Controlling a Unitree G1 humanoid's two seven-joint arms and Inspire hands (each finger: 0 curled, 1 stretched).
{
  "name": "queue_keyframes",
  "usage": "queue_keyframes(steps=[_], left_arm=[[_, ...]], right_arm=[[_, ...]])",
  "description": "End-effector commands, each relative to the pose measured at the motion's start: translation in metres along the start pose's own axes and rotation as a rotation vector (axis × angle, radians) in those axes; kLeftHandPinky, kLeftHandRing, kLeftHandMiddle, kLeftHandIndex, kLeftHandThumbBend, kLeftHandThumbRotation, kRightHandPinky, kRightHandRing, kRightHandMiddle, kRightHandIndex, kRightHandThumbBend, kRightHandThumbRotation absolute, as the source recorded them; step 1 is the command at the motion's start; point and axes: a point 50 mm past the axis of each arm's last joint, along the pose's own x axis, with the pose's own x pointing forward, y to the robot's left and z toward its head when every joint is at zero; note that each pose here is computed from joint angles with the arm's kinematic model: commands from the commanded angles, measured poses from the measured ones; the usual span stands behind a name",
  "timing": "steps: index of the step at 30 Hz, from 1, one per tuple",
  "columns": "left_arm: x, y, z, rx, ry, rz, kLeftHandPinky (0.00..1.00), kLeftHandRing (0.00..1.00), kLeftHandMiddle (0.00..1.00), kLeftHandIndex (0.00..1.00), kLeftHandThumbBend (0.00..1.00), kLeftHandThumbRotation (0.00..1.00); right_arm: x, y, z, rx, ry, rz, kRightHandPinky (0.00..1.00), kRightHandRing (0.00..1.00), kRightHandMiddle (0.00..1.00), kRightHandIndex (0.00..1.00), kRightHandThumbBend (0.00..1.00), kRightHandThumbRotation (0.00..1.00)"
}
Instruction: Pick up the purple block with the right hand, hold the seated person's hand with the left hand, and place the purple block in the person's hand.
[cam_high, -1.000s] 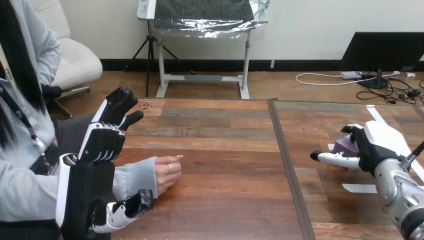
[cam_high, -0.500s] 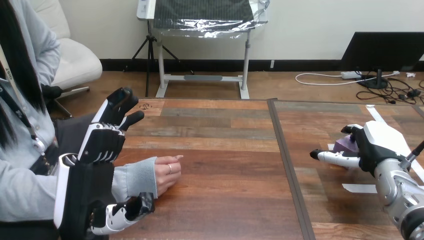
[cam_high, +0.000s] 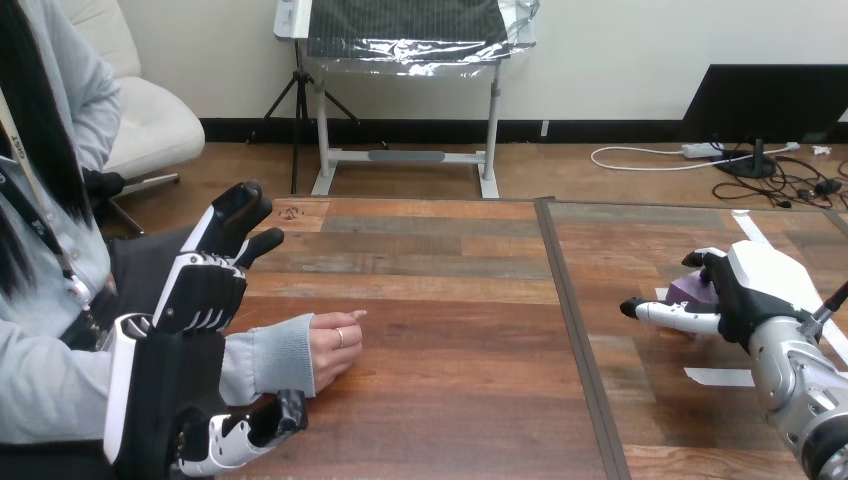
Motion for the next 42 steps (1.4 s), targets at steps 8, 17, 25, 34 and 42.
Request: queue_keyframes(steps=[8,17,25,34,42], left_arm=[[0.0177,-0.0022,0.0041,-0.01,-0.091,0.005,0.84,0.91,0.92,0.89,1.0,0.64],[0.0171,-0.0028,0.0031,-0.008,-0.088,0.006,0.84,0.91,0.92,0.89,1.0,0.64],[0.0176,-0.0032,0.0026,-0.006,-0.094,0.007,0.84,0.9,0.91,0.89,1.0,0.65],[0.0183,-0.0038,0.0029,-0.006,-0.094,0.01,0.84,0.9,0.91,0.89,1.0,0.64],[0.0188,-0.004,0.0033,-0.02,-0.09,0.011,0.84,0.91,0.92,0.89,1.0,0.64]], right_arm=[[-0.0007,0.0103,0.0136,0.024,-0.046,0.039,0.64,0.76,0.83,0.86,0.9,0.67],[-0.0022,0.014,0.0154,0.033,-0.068,0.049,0.59,0.7,0.79,0.85,0.91,0.65],[-0.0033,0.0166,0.0159,0.029,-0.084,0.061,0.56,0.61,0.67,0.84,0.91,0.65],[-0.0049,0.0172,0.0142,0.013,-0.111,0.063,0.55,0.59,0.64,0.83,0.89,0.66],[-0.0065,0.0165,0.0116,0.012,-0.137,0.051,0.56,0.62,0.68,0.83,0.85,0.63]])
